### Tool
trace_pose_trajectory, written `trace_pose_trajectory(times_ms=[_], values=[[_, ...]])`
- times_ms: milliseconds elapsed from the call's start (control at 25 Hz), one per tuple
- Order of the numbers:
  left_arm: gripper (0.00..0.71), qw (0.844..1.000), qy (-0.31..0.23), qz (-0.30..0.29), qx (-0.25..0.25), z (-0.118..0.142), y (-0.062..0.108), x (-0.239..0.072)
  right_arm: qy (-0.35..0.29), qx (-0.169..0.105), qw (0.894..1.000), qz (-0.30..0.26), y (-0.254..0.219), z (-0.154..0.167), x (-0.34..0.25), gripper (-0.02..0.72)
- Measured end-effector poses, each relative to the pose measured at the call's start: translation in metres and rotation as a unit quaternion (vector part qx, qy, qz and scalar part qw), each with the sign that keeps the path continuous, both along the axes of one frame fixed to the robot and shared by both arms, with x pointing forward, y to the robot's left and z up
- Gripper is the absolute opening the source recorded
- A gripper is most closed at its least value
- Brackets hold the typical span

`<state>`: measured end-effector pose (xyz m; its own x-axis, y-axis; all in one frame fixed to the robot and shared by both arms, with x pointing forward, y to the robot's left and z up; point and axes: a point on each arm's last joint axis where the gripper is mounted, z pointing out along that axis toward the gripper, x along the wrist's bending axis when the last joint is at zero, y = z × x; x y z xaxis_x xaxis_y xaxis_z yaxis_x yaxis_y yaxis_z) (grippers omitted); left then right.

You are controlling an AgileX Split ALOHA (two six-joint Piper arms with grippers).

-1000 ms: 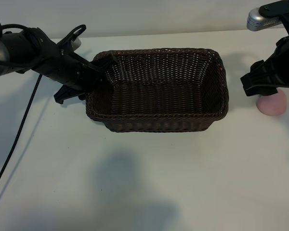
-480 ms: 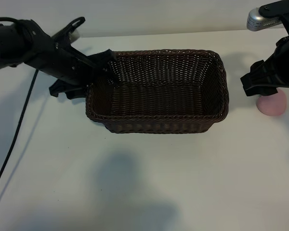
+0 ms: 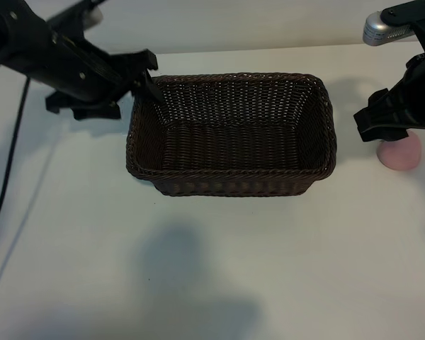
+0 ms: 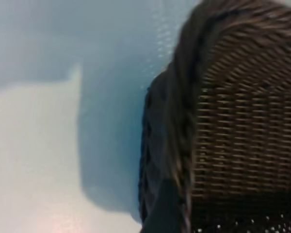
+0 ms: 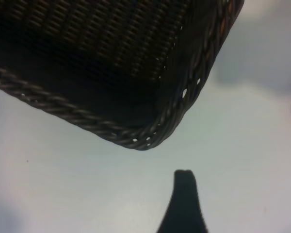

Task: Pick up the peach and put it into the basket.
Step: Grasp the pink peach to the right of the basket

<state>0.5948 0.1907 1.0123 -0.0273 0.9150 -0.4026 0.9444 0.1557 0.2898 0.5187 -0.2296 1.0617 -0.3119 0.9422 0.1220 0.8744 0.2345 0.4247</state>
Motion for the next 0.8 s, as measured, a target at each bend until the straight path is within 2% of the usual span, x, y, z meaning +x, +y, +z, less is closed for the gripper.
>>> trace_pose_trajectory(times_ms=[240,400,520,800], values=[[0.659,0.994,-0.002,-0.049,0.093,0.035,0.011,0.005,0.001,0.000,1.000,0.000,0.000,0.000,0.000,0.560],[0.646,0.982,0.000,-0.065,0.180,0.056,0.025,0.007,0.001,0.000,1.000,0.000,0.000,0.000,0.000,0.560],[0.641,0.973,0.014,-0.072,0.221,0.064,0.036,0.004,0.001,0.000,1.000,0.000,0.000,0.000,0.000,0.560],[0.604,0.979,0.020,-0.026,0.200,0.087,0.096,-0.005,0.001,0.000,1.000,0.000,0.000,0.000,0.000,0.560]])
